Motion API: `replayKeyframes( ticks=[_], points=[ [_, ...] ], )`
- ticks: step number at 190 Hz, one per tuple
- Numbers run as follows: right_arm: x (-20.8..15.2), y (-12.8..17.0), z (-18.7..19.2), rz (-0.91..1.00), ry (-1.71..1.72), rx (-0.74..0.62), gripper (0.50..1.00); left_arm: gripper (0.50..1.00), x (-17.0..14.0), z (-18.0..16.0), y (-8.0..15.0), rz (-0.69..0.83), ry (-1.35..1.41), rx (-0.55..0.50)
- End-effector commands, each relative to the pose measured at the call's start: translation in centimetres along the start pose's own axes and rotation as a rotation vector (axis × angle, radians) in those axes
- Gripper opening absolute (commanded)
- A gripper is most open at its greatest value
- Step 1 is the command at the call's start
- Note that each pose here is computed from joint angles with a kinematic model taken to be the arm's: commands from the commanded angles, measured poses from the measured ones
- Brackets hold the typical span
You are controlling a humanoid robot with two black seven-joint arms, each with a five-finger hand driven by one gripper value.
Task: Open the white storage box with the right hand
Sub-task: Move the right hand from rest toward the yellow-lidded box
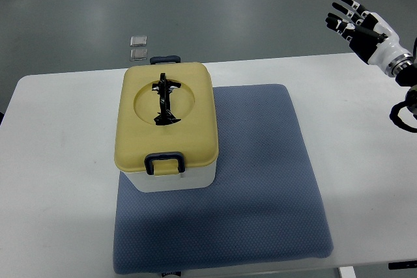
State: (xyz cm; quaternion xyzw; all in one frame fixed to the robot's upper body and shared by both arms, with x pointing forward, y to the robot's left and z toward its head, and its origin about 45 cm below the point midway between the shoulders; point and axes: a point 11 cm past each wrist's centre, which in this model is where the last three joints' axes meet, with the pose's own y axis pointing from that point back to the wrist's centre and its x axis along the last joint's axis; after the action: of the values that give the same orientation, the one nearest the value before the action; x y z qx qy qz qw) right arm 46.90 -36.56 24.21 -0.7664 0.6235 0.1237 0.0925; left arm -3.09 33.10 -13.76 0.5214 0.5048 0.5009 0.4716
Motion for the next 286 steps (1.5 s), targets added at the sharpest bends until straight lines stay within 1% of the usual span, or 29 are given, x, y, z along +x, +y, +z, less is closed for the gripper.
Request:
replayKeyframes(
  ticks=[1, 35, 102, 146, 159, 203, 262, 286],
  points=[
    [-0.1, -0.1, -0.1, -0.004, -0.001, 0.002, 0.924, 1.0, -0.1, 0.1, 0.0, -0.002, 0.001, -0.004],
    [-0.2, -0.1, -0.2, -0.007, 0.0, 0.004, 0.924, 1.0, -0.1, 0.1, 0.0, -0.001, -0.001, -0.006],
    [-1.0, -0.3, 0.7, -0.032, 0.027, -0.02, 0.924, 1.0, -0.1, 0.1, 0.0, -0.003, 0.001, -0.007],
    [-2.3, -0.4, 2.7, -0.058, 0.029, -0.057, 0.924, 1.0, -0.1, 0.1, 0.0, -0.003, 0.001, -0.007],
    [-2.8, -0.3, 3.9, -0.072, 0.038, -0.08, 0.924, 1.0, -0.1, 0.1, 0.0, -0.003, 0.001, -0.007],
    [-4.1, -0.3, 5.6, -0.091, 0.027, -0.103, 0.924, 1.0, -0.1, 0.1, 0.0, -0.002, 0.001, -0.007],
    [-4.4, -0.4, 5.8, -0.097, 0.025, -0.103, 0.924, 1.0, 0.1, 0.0, 0.0, 0.001, 0.001, -0.005],
    [-5.1, -0.4, 5.8, -0.141, 0.095, -0.118, 0.924, 1.0, 0.0, 0.0, 0.0, 0.0, 0.001, -0.005]
  ],
)
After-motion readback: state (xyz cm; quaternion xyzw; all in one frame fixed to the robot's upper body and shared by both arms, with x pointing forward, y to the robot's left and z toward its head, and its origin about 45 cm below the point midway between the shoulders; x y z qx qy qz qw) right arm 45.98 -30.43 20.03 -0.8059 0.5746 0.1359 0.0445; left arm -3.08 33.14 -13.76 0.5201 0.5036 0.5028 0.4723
